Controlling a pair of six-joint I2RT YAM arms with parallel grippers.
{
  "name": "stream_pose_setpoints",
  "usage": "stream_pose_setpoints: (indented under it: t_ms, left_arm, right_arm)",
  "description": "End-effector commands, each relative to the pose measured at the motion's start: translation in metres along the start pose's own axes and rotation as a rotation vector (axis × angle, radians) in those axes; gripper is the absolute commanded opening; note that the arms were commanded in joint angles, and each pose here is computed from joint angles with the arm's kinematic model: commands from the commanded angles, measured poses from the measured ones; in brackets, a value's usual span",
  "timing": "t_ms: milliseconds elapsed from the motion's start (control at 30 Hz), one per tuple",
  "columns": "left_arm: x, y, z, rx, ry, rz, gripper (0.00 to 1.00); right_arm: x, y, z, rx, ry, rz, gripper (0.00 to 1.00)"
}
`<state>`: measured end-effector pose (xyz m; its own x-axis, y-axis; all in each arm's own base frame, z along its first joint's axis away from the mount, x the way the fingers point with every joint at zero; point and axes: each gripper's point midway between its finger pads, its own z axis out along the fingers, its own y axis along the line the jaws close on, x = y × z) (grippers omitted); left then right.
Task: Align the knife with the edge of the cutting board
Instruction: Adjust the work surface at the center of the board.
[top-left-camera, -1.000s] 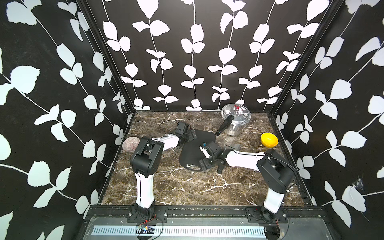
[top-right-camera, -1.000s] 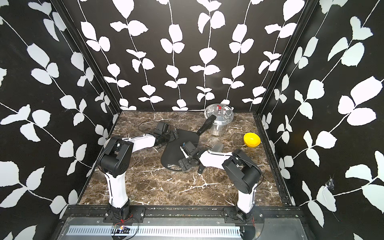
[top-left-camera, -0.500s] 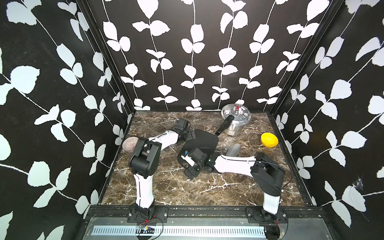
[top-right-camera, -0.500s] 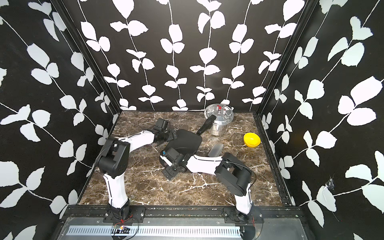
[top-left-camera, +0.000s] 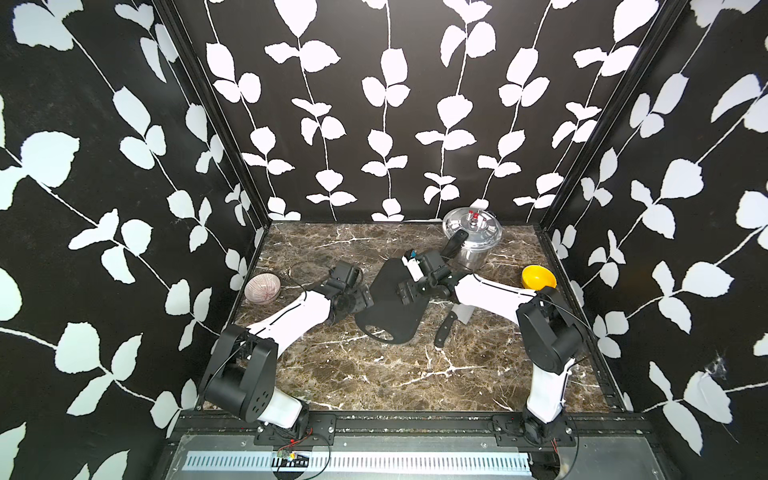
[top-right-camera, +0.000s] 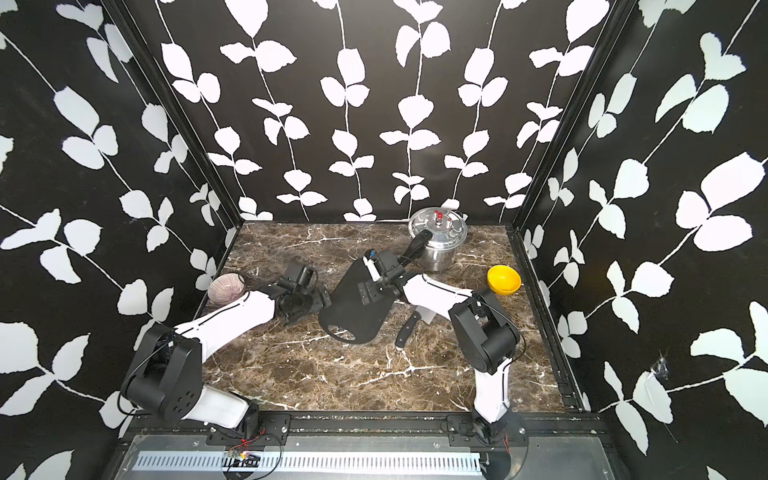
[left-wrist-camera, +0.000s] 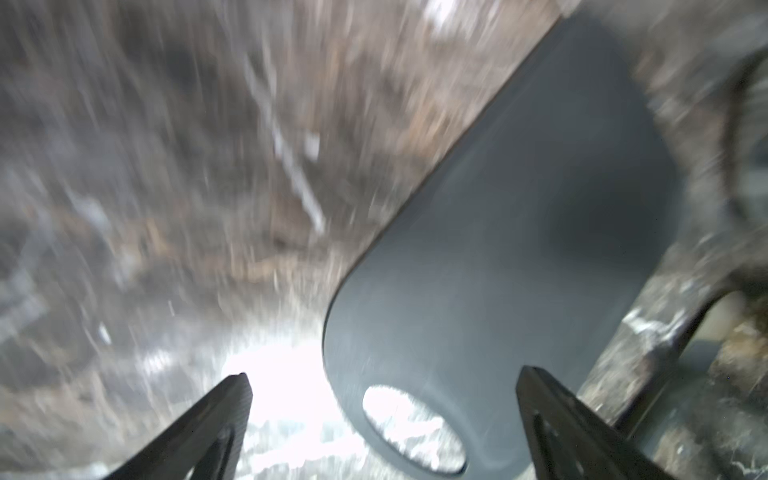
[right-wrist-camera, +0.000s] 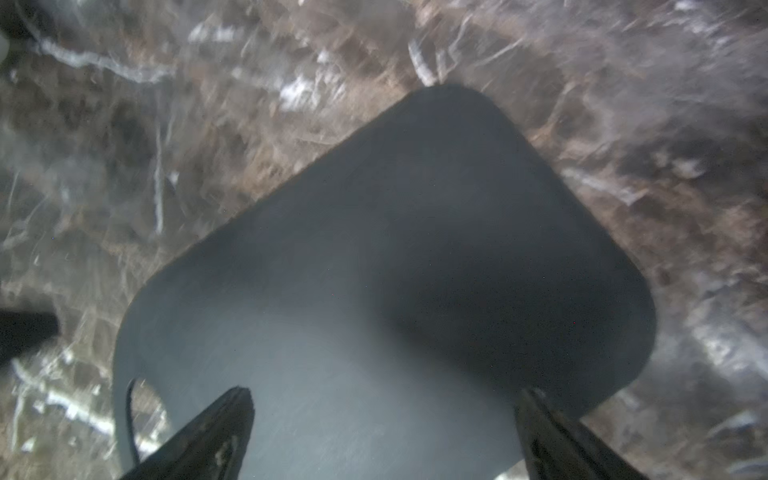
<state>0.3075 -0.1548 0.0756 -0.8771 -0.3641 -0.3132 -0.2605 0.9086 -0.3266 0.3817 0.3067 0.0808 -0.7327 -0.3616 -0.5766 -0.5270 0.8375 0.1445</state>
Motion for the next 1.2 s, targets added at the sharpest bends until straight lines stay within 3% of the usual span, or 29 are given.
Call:
stream_pose_setpoints:
  t_ms: [0,167,467,667,867,1033,1167]
  left_arm:
    - [0.025,-0.009,-0.004,0.036,0.062,-0.072,0.98]
    - [0.046,-0.026,0.006,0.067,0.128,-0.073,0.98]
    - [0.057,-0.038,0.023,0.114,0.126,-0.120,0.81]
    - [0.055,-0.063,0.038,0.157,0.118,-0.132,0.69]
    - [0.071,-0.038,0.044,0.060,0.151,-0.152,0.66]
    - [0.079,0.003,0.034,-0.138,0.178,-0.089,0.66]
    - [0.078,0.031,0.030,-0.206,0.178,-0.097,0.69]
  right_arm:
    - [-0.016,-0.006,0.002,0.003,-0.048,-0.010,1.00]
    - [-0.002,-0.013,-0.001,0.020,-0.041,0.000,1.00]
    - [0.019,-0.003,-0.013,-0.048,-0.050,0.065,0.99]
    - [0.027,0.005,-0.024,-0.045,-0.052,0.034,0.98]
    - [0.029,0.005,-0.037,-0.033,-0.074,0.036,0.98]
    - [0.029,0.005,-0.047,-0.026,-0.090,0.041,0.98]
    - [0.030,0.005,-0.053,-0.021,-0.100,0.044,0.98]
